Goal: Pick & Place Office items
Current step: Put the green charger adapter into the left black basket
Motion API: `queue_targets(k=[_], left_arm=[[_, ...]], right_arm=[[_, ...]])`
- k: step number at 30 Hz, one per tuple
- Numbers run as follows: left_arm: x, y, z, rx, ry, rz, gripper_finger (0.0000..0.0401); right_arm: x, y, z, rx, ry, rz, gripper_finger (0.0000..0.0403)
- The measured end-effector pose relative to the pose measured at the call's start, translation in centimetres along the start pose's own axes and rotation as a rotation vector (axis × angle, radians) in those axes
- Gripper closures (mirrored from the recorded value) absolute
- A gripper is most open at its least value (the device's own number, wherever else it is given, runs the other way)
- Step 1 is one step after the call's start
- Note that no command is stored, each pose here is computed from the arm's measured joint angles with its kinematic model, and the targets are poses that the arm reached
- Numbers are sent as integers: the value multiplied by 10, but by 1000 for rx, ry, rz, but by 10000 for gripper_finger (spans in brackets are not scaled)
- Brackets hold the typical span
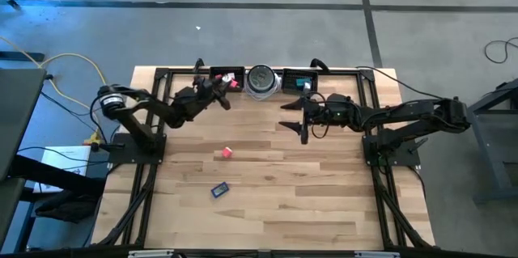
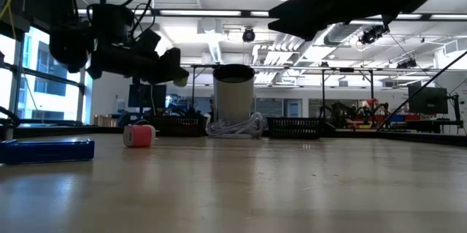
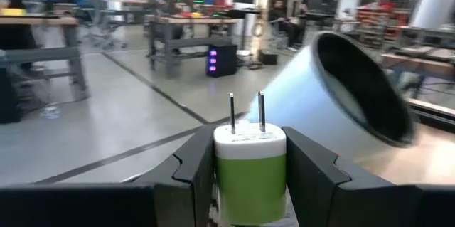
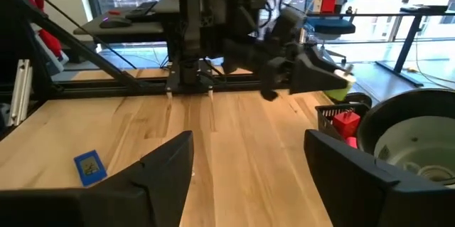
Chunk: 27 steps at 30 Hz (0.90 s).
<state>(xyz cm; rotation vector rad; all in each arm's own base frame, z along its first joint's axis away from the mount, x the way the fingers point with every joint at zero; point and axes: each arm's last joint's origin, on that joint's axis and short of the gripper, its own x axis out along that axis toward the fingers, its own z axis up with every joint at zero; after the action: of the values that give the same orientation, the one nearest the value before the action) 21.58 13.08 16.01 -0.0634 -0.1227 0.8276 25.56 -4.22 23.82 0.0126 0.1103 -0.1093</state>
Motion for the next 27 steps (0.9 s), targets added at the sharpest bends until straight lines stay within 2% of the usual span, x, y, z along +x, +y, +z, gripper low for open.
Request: queue_targets(k=[10,18,27], left_arm=[[18,13,-9,-79,58,67,274],[46,7,-20,-116,142,72,273],[56,7,-29,-152,177,99,274]], right_arm=[[0,1,0,-5,-3,20,149],[0,1,0,-11,-5,21,149],[0,1,0,-11,-4,27,149]])
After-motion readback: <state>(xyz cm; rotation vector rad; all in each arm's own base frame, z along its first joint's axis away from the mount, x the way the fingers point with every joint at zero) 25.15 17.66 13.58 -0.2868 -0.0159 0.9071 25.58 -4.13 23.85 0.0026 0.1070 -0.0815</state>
